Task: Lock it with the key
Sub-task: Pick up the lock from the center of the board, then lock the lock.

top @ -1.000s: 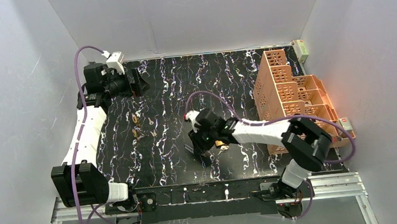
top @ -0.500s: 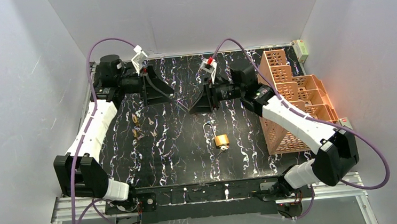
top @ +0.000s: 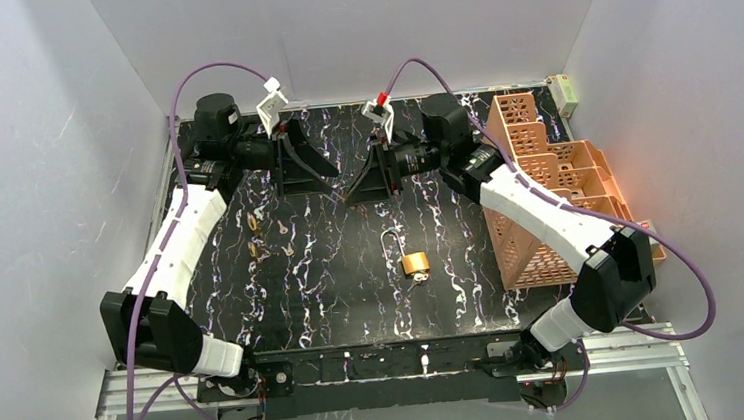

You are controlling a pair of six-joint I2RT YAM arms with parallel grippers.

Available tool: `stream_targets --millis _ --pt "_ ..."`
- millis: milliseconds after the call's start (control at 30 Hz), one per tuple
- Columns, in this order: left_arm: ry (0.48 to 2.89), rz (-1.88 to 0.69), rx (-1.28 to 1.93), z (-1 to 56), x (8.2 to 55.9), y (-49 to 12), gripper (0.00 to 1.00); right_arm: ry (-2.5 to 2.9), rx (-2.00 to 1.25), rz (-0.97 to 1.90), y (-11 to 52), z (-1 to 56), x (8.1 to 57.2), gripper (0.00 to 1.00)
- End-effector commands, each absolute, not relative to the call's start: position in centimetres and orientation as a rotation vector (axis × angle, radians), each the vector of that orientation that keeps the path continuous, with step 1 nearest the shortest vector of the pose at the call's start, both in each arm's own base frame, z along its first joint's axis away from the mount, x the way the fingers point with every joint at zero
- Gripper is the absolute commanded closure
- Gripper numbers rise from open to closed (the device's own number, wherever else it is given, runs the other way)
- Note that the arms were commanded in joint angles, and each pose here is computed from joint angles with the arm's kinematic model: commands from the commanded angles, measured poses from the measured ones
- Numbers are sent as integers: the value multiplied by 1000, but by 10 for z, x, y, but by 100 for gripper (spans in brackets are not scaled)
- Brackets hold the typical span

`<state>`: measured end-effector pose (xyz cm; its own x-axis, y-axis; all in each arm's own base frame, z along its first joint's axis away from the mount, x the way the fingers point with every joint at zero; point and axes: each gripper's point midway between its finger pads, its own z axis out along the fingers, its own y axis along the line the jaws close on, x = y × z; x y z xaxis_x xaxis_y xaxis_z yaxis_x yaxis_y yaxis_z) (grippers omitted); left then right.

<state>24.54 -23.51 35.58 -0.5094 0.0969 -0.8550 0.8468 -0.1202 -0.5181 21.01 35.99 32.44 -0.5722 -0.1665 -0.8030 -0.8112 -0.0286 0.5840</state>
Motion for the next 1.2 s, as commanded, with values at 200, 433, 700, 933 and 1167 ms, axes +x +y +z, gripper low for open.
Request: stream_targets --millis 200,433,700,933,1167 --pt "1523 -1733 1124 366 223 -232 28 1602 -1067 1642 359 369 208 84" --pt "1500 -1739 1164 370 224 -231 96 1604 -1059 1639 354 371 210 84" --pt "1464 -1669 1141 384 232 -233 100 1624 -1038 1579 346 378 219 37" --pt "1333 -1393 872 437 278 -239 100 1356 -846 1207 313 431 243 1" --pt "1113 -1382 703 487 280 -233 100 902 -702 1143 289 457 227 4"
